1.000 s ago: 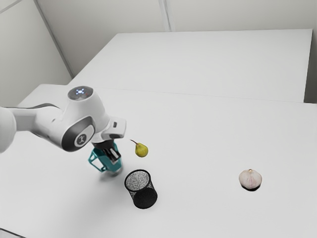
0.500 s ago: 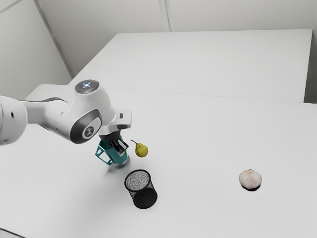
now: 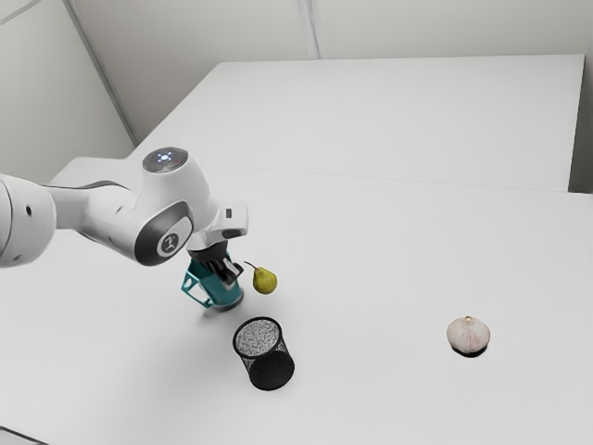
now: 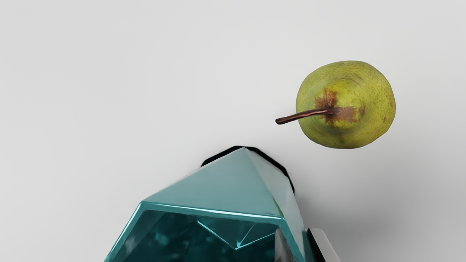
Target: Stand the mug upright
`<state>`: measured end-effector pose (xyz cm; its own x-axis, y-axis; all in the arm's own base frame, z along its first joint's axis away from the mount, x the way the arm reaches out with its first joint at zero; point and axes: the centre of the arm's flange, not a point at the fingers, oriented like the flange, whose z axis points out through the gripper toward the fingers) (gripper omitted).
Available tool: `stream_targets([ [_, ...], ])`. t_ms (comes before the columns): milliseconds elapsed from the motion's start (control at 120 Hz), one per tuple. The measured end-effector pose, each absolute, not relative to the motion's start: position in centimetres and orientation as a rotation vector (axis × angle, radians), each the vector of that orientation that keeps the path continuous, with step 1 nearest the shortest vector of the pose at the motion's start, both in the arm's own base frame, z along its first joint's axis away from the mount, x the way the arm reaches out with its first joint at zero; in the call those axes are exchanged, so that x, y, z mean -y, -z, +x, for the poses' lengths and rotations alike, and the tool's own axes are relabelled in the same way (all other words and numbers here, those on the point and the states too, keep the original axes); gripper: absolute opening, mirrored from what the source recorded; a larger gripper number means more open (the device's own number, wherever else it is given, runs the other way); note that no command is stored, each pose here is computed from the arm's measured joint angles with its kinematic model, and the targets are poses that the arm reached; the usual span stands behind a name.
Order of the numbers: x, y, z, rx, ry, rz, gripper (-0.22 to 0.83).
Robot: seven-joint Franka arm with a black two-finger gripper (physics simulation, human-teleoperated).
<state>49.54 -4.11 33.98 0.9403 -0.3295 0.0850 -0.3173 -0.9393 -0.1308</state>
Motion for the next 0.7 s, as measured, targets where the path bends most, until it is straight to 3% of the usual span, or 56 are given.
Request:
stream_targets([
  [350,3.9,-34.6,49.5,-0.488,0.171,-2.988,0.35],
  [558,3.9,-36.5,49.3,-0.477,0.209,-2.982,0.46],
  [700,4.1,-40.9,50.6,-0.439,0.261,-2.992,0.51],
])
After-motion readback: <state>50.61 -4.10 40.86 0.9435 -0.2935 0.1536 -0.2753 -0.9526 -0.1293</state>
